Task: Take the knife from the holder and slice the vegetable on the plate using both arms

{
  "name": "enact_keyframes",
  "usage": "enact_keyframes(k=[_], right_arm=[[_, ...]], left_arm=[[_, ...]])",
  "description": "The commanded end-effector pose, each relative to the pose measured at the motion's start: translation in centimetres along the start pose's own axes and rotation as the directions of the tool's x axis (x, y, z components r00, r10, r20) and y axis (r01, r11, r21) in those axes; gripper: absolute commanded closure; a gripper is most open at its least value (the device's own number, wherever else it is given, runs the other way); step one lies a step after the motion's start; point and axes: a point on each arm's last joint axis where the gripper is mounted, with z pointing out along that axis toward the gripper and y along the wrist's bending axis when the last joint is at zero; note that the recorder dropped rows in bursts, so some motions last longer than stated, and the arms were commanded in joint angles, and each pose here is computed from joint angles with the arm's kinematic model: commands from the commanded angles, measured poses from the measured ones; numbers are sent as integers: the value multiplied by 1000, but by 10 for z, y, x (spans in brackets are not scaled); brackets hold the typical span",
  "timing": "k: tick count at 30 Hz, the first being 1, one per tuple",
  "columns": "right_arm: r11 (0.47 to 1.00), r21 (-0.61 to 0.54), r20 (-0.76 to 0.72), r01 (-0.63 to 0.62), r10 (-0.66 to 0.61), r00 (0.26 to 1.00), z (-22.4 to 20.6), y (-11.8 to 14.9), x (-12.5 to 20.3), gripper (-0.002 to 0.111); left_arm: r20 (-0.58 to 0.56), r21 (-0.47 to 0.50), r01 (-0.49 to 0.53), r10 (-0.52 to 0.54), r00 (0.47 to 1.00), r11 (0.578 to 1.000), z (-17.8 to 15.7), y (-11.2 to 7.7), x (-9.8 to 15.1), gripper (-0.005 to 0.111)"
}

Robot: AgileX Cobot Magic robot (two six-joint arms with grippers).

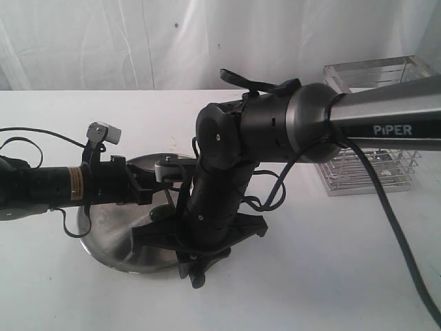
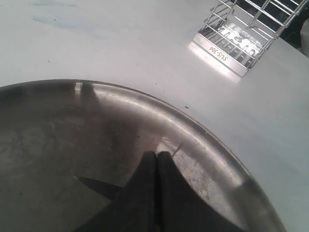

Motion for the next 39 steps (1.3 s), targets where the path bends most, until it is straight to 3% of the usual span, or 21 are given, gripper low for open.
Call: enact_keyframes(k=[1, 9, 11, 15, 17, 21, 27, 33, 36, 39], right_arm=[[1000, -5, 1, -8, 8, 1000, -1, 0, 0, 108], [1000, -5, 1, -8, 8, 1000, -1, 0, 0, 108], [1000, -4, 4, -7, 7, 1000, -1, 0, 0, 108], [1000, -5, 5, -7, 7, 1000, -1, 0, 0, 108], [1000, -1, 5, -5, 5, 1000, 0, 0, 0, 108], [1000, 22, -38, -15, 15, 999, 20, -4, -1, 108], [1000, 24, -31, 1, 0, 1000, 25, 0, 0, 108], [1000, 26, -41, -1, 2, 999, 25, 0, 1, 108], [1000, 26, -43, -1, 2, 999, 25, 0, 1, 108], [1000, 26, -43, -1, 2, 999, 25, 0, 1, 108]], left_arm=[[-19, 0, 5, -5, 1000, 1000, 2, 1, 4, 107], [-96, -41, 20, -24, 995, 999, 6, 9, 21, 107], [-170, -84, 17, -31, 985, 996, 5, 13, 28, 107], [-265, -234, 85, -148, 953, 968, 1, 24, 38, 107], [-267, -225, 87, -147, 952, 970, 1, 23, 38, 107], [-239, -173, 100, -141, 961, 980, 2, 19, 35, 107], [-187, -177, 134, -167, 968, 975, 1, 20, 30, 107], [-51, -182, 164, -176, 983, 970, -15, 23, 2, 107], [49, -104, 157, -152, 987, 982, -17, 17, -12, 107], [59, -50, 116, -113, 992, 992, -10, 6, -13, 107]])
